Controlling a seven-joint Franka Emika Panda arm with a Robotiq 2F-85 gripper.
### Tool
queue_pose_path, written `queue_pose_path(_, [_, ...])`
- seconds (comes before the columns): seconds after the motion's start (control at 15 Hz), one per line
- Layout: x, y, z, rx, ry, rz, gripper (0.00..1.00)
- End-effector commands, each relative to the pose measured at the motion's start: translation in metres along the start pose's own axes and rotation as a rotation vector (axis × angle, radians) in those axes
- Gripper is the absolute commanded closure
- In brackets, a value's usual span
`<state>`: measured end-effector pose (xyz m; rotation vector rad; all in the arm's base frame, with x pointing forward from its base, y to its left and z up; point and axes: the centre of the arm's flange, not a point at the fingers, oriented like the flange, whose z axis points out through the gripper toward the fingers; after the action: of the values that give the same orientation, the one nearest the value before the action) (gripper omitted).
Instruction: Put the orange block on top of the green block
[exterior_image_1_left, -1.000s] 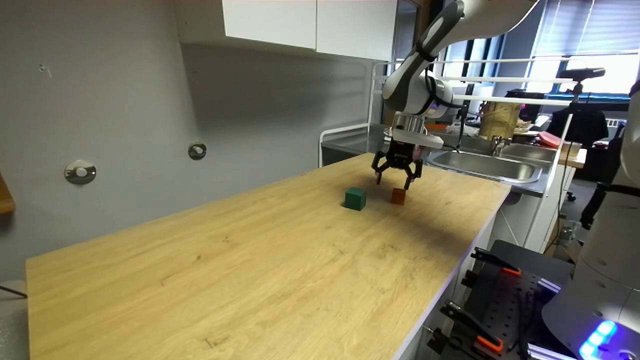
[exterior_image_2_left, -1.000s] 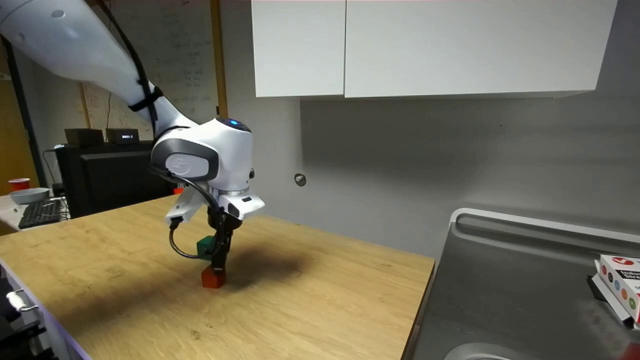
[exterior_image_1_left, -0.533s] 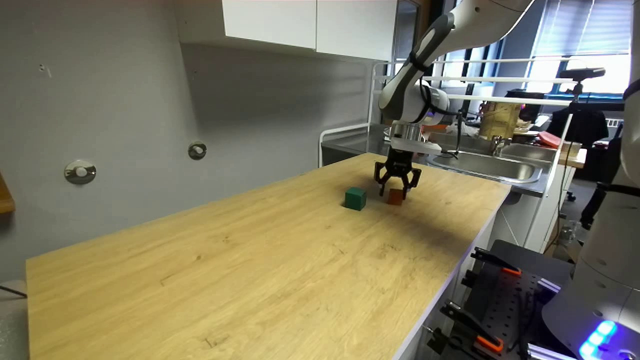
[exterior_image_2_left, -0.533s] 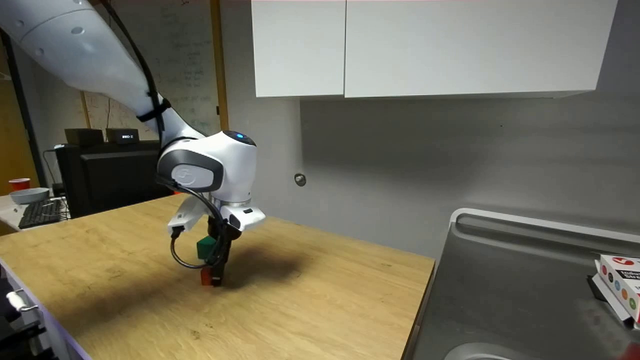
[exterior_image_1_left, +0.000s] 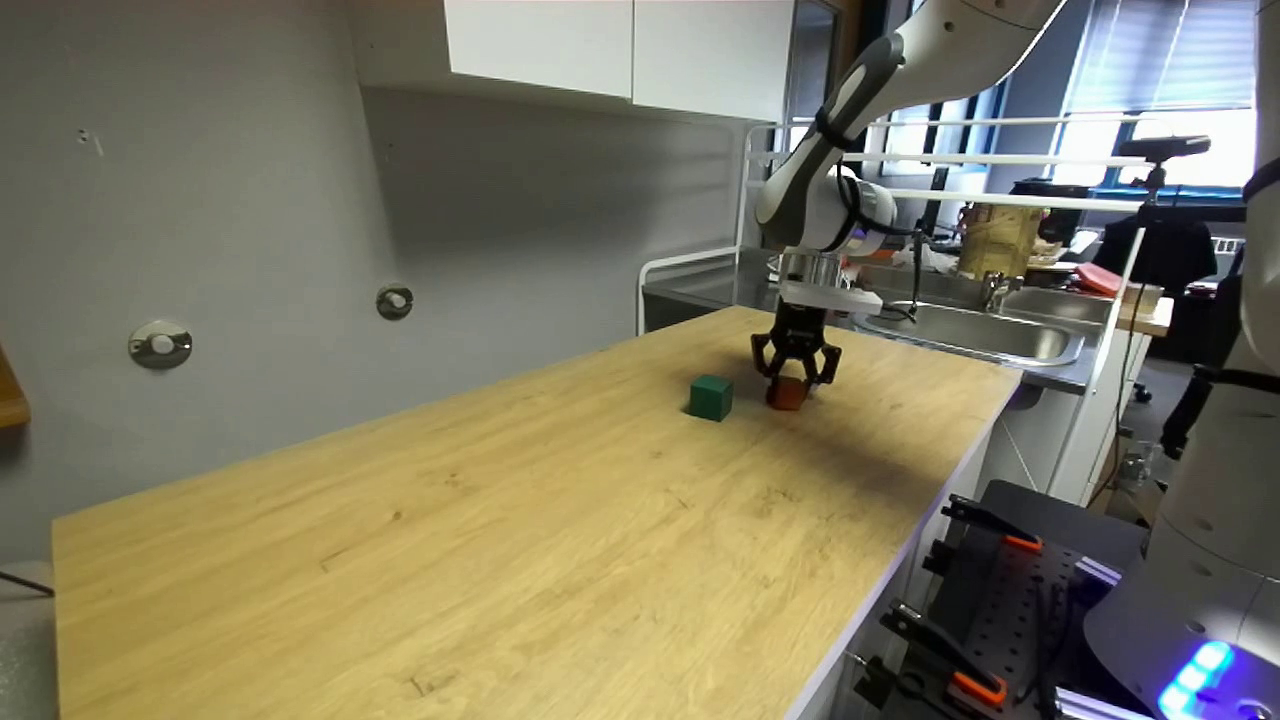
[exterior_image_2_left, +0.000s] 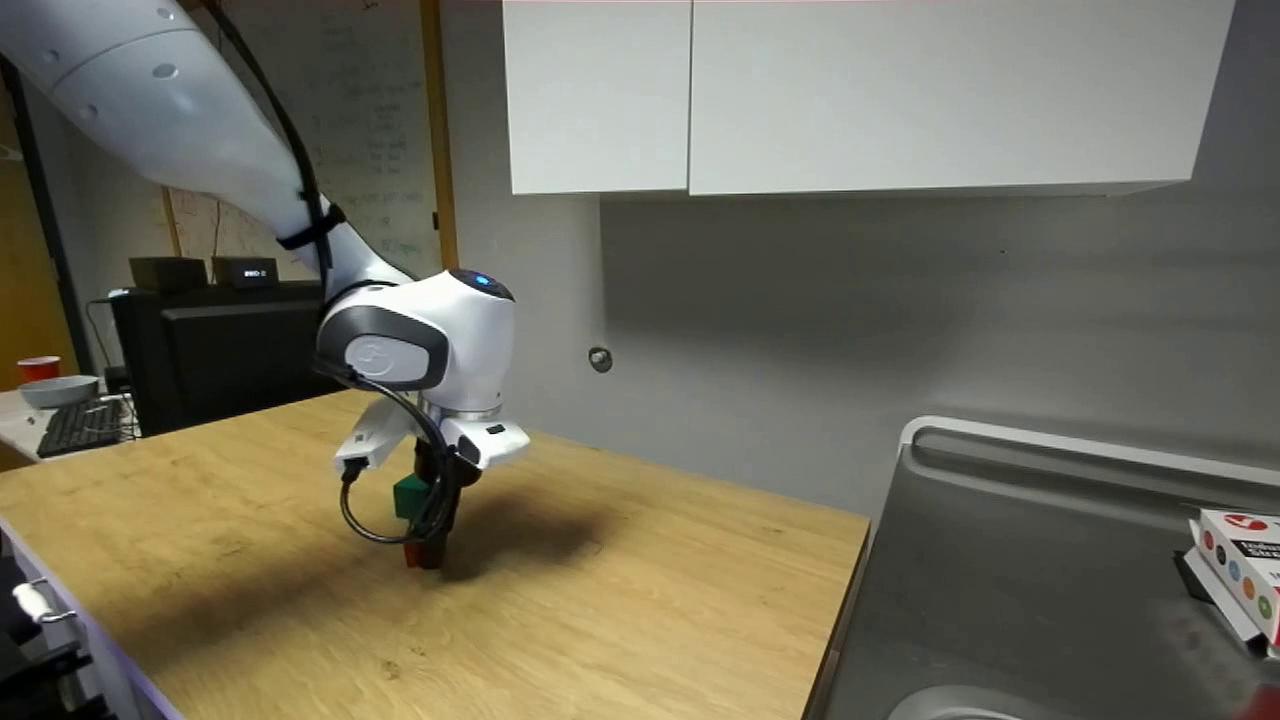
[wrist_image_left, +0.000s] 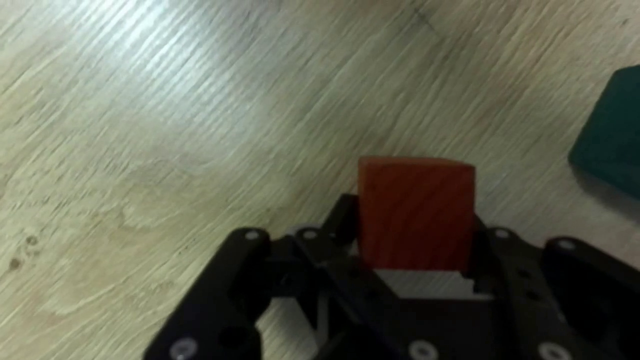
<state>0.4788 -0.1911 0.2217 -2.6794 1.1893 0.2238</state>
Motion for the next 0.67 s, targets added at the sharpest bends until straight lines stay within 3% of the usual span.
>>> queue_pose_path(0.0, [-0.005, -0.005, -0.013, -0.007, 0.003, 0.015, 0.78])
queue_pose_path(0.6, [-0.021, -0.059, -0.095, -0.089, 0.143, -0.065, 0.78])
